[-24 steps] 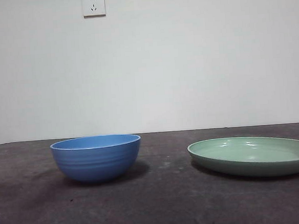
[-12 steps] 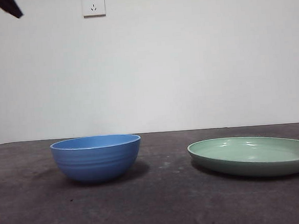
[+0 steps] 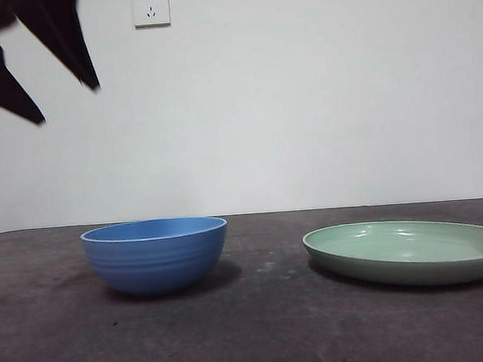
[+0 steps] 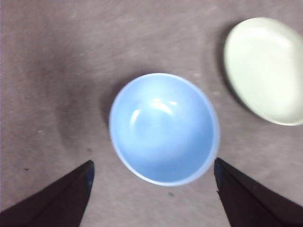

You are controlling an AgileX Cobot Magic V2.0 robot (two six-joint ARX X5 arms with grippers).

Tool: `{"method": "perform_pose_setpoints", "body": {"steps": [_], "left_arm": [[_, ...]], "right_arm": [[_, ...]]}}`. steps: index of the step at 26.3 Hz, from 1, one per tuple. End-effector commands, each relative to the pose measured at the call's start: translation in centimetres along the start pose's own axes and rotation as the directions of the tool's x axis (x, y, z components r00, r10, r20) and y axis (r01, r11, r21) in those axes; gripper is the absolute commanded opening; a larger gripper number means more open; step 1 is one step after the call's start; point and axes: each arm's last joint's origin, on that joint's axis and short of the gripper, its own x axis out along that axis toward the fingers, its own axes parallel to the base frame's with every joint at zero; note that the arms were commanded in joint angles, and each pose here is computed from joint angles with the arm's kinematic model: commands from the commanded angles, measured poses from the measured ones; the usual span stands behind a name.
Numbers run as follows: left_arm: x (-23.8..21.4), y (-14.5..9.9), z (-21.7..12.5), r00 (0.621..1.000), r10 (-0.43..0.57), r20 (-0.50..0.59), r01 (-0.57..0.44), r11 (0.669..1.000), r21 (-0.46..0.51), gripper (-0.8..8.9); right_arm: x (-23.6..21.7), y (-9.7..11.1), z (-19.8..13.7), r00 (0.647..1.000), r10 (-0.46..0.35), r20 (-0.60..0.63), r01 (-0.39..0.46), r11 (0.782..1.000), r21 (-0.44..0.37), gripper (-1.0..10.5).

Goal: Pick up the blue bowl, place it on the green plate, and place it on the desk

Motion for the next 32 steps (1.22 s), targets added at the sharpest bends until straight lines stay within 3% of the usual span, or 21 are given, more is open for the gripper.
{"method": "perform_pose_setpoints", "body": {"steps": [1,16,23,28,32], "left_arm": [[2.0,0.2,1.0,0.999,0.040,-0.037,-0.039,0.999,0.025,4.04],[13.1,2.7,0.4,0.966,0.072,-0.249,-0.075,0.997,-0.006,3.88],[13.6,2.8,0.3,0.966,0.072,-0.250,-0.081,0.996,-0.024,0.09],[13.2,2.7,0.7,0.974,0.071,-0.213,-0.080,0.996,-0.032,0.10],[10.7,1.4,2.4,0.991,0.059,-0.117,-0.063,0.998,-0.029,0.10]], "right_arm": [[-0.3,0.2,0.5,1.000,0.004,0.019,-0.003,1.000,-0.012,4.2],[-0.3,0.2,0.6,1.000,0.003,0.025,-0.003,1.000,-0.015,4.2],[-0.3,0.2,0.6,0.999,0.003,0.032,-0.002,1.000,-0.020,4.2],[-0.3,0.2,0.6,0.999,0.003,0.032,-0.002,1.000,-0.020,4.2],[-0.3,0.2,0.6,0.999,0.002,0.032,-0.002,1.000,-0.020,4.2]]}}
